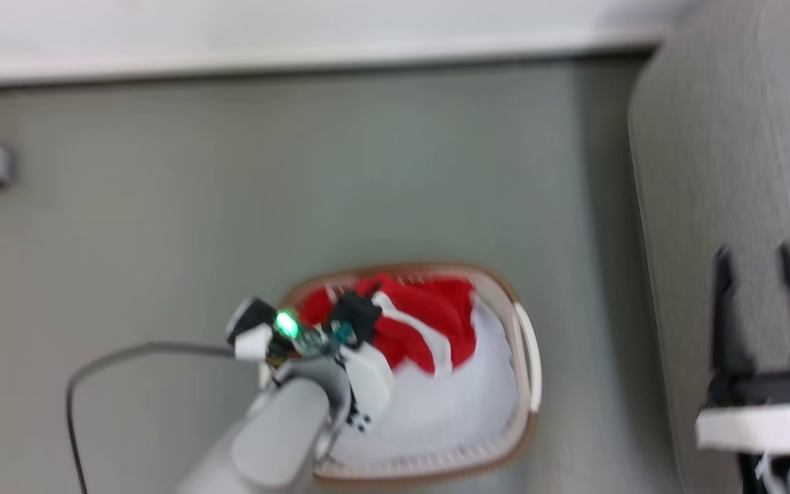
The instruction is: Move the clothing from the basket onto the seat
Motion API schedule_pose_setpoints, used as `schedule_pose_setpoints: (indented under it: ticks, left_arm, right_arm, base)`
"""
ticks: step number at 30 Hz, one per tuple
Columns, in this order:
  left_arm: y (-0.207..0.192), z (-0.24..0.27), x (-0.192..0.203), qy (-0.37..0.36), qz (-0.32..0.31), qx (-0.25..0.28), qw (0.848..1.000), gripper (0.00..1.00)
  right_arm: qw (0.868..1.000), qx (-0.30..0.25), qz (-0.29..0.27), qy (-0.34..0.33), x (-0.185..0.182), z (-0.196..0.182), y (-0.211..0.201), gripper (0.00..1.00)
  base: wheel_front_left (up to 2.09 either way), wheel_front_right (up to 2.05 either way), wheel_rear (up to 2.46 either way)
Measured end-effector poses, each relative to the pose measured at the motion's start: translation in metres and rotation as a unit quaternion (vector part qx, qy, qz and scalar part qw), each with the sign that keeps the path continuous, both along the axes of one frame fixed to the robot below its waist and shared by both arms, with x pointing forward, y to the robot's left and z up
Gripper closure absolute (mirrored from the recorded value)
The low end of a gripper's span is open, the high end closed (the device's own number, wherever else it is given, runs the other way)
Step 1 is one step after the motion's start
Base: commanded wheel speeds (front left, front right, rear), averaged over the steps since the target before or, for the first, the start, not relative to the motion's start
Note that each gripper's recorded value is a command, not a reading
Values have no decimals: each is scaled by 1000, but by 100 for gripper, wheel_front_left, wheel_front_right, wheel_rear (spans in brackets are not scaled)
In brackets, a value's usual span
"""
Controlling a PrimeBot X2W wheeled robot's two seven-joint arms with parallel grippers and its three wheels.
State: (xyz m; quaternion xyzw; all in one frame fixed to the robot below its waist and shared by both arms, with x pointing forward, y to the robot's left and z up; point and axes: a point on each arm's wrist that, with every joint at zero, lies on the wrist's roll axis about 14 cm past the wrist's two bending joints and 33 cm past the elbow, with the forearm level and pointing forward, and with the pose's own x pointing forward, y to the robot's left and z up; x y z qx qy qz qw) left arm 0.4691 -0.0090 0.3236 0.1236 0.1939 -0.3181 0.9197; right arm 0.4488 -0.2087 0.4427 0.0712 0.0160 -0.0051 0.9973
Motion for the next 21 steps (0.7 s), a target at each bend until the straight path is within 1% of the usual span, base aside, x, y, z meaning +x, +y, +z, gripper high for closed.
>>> schedule_pose_setpoints:
  ticks: [1,5,8,12,14,17,21]
  left_arm:
    - [1,13,-3,-14,5,-6,1000,100]
    - [6,68,-13,-55,39,-56,996,100]
    - [14,109,-22,-91,67,-91,989,100]
    - [31,159,-39,-142,87,-115,979,100]
    - [38,187,-47,-158,106,-146,971,100]
    - [46,221,-64,-188,110,-165,962,100]
    - [57,254,-78,-223,114,-170,953,100]
  right_arm:
    - [1000,4,13,0,-5,3,7,0]
    - [999,13,52,-10,-24,19,26,0]
    - [996,23,83,-22,-37,32,44,0]
    - [991,37,114,-51,-52,57,64,0]
    - [988,41,137,-64,-62,68,77,0]
    - [981,44,168,-86,-73,85,95,0]
    - [969,52,216,-105,-84,101,123,0]
  base:
    - [0,0,0]
    - [0,0,0]
    - [0,0,0]
    - [0,0,0]
    - [0,0,0]
    - [0,0,0]
    - [0,0,0]
